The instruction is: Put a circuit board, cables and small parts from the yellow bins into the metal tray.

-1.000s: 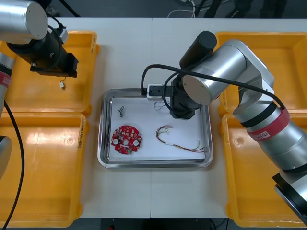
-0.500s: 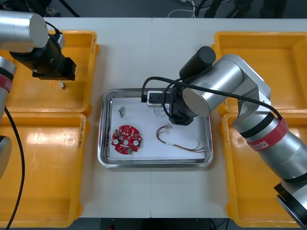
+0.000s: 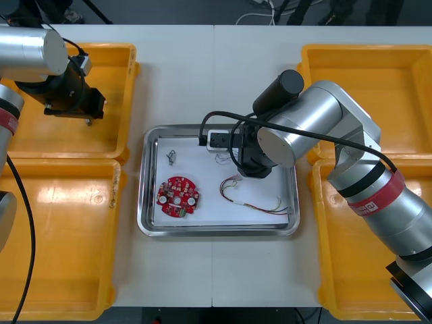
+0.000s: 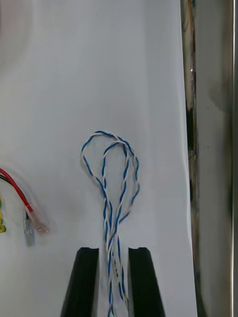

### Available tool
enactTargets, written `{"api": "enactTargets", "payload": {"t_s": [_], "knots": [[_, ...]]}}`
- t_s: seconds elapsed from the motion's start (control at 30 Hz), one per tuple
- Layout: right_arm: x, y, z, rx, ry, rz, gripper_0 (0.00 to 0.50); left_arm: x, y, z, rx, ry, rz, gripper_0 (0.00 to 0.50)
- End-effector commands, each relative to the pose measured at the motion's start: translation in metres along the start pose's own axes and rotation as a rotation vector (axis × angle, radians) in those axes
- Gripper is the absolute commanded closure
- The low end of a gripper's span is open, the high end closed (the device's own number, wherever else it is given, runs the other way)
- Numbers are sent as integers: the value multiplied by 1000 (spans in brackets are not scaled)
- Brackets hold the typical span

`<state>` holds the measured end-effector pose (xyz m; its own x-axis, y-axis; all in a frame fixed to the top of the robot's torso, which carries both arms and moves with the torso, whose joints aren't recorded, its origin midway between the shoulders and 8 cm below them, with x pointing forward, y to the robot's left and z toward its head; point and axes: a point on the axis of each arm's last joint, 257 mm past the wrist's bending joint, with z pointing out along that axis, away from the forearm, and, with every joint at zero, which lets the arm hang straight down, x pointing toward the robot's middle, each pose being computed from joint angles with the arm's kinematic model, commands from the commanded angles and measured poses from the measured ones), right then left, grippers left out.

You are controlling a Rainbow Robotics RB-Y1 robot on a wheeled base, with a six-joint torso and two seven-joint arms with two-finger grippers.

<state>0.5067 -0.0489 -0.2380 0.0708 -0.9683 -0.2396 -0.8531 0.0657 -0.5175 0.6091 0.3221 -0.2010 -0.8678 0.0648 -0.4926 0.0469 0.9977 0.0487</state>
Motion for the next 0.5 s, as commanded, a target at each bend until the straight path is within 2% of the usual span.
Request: {"api": "enactTargets", "payload": {"t_s": [0.03, 0.07, 0.1, 0.33, 0.5], "knots": [[-8, 3, 1, 9, -11, -23, 102, -35, 18, -25, -44, -71, 93, 0], [-8, 3, 1, 9, -11, -23, 67, -35, 19, -24, -44, -71, 91, 0], [-8, 2, 0, 9, -11, -19, 0, -35, 21, -22, -48, -72, 90, 0], [-7, 0, -1, 7, -18, 4, 0, -32, 25, -15, -55, -71, 91, 0], [-1, -8, -10, -1, 3, 20, 0, -30, 28, -10, -55, -75, 82, 0]]}}
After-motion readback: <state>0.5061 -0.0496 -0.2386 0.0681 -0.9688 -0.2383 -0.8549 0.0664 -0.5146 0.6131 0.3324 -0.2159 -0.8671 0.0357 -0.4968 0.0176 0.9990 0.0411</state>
